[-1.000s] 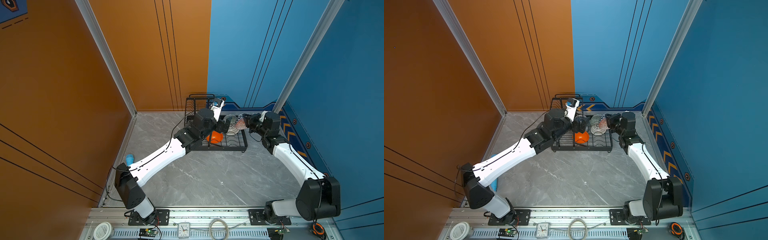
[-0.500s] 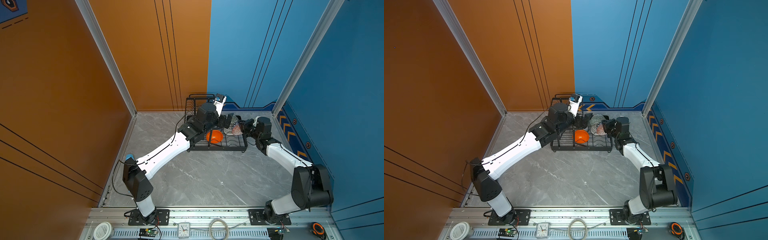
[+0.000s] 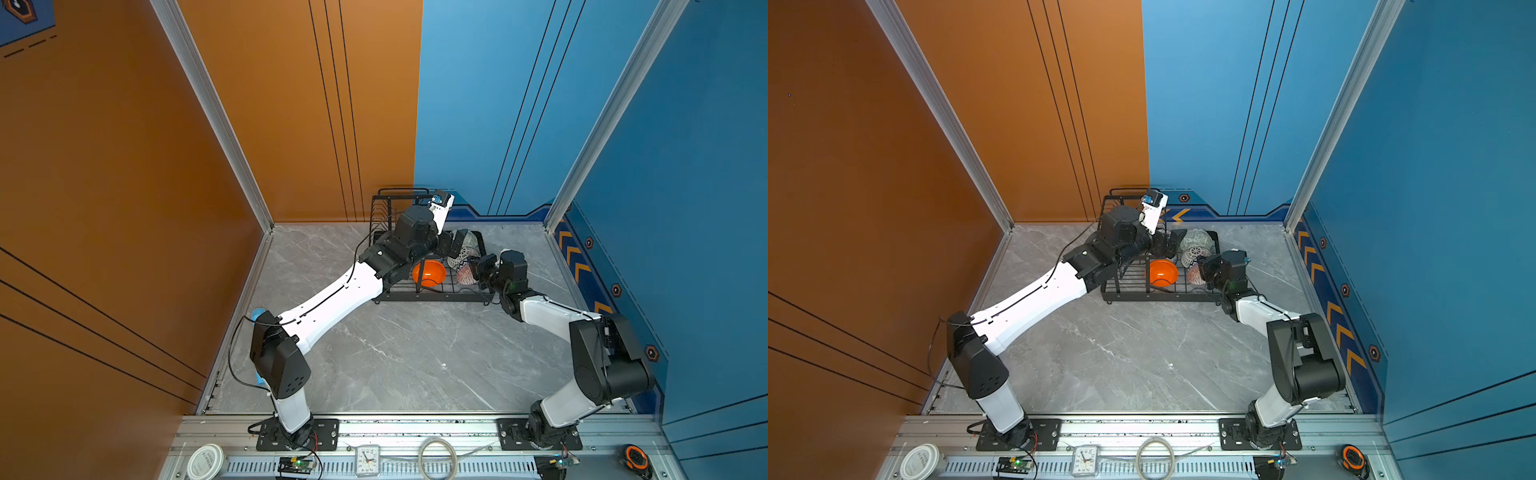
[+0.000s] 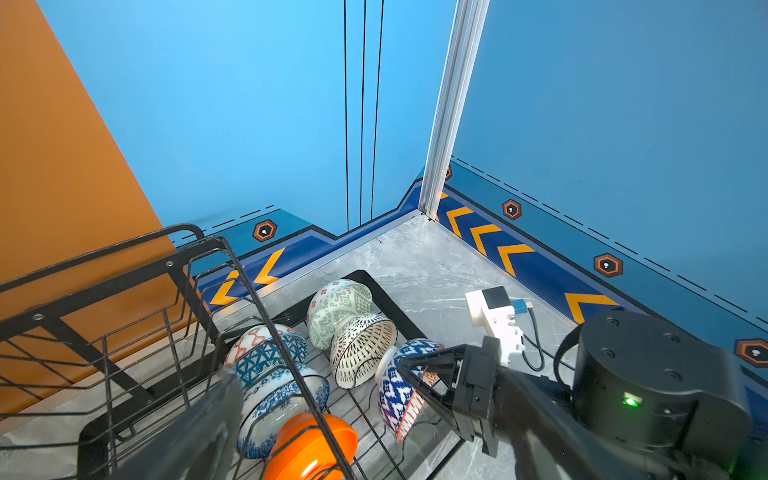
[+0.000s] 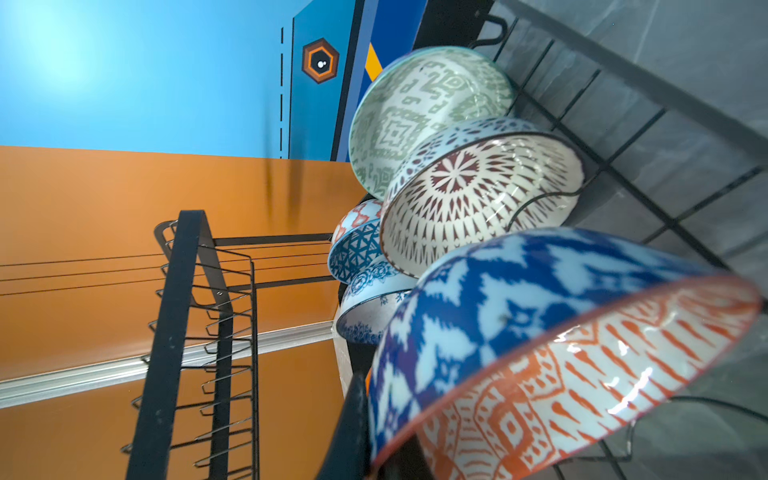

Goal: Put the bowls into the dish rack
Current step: 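Carry the orange-patterned bowl toward the rack slot with the right gripper, then lower the orange-patterned bowl into the slot beside the red-starburst bowl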

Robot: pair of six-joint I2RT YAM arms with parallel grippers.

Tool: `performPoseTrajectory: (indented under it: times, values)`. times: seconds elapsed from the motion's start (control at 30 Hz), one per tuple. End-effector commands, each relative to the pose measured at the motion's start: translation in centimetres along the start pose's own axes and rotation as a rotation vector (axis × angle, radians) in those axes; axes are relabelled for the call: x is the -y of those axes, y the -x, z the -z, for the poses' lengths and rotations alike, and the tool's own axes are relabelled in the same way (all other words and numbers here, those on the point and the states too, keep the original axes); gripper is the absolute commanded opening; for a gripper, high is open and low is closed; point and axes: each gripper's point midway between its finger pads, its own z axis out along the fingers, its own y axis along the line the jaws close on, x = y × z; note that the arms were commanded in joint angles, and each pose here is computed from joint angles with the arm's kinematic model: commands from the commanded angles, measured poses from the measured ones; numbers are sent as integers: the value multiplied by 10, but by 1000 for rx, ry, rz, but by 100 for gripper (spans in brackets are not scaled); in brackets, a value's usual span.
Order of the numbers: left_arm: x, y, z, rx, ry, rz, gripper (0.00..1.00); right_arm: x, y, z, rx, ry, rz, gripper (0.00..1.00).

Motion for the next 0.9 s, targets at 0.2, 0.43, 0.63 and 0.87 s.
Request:
performPoseTrajectory:
  times: [0.2, 0.43, 0.63, 0.87]
  values:
    - [-4, 8, -4, -6, -23, 5, 98, -25, 7, -16, 51, 177, 11, 0]
    - [-9, 9, -6, -10, -22, 7, 98, -19, 4, -30, 44, 175, 14, 0]
    - [-14, 11, -7, -6, -16, 7, 98, -14, 3, -35, 45, 164, 13, 0]
    - [-19, 6, -9, -16, -11, 14, 98, -2, -2, -34, 44, 132, 9, 0]
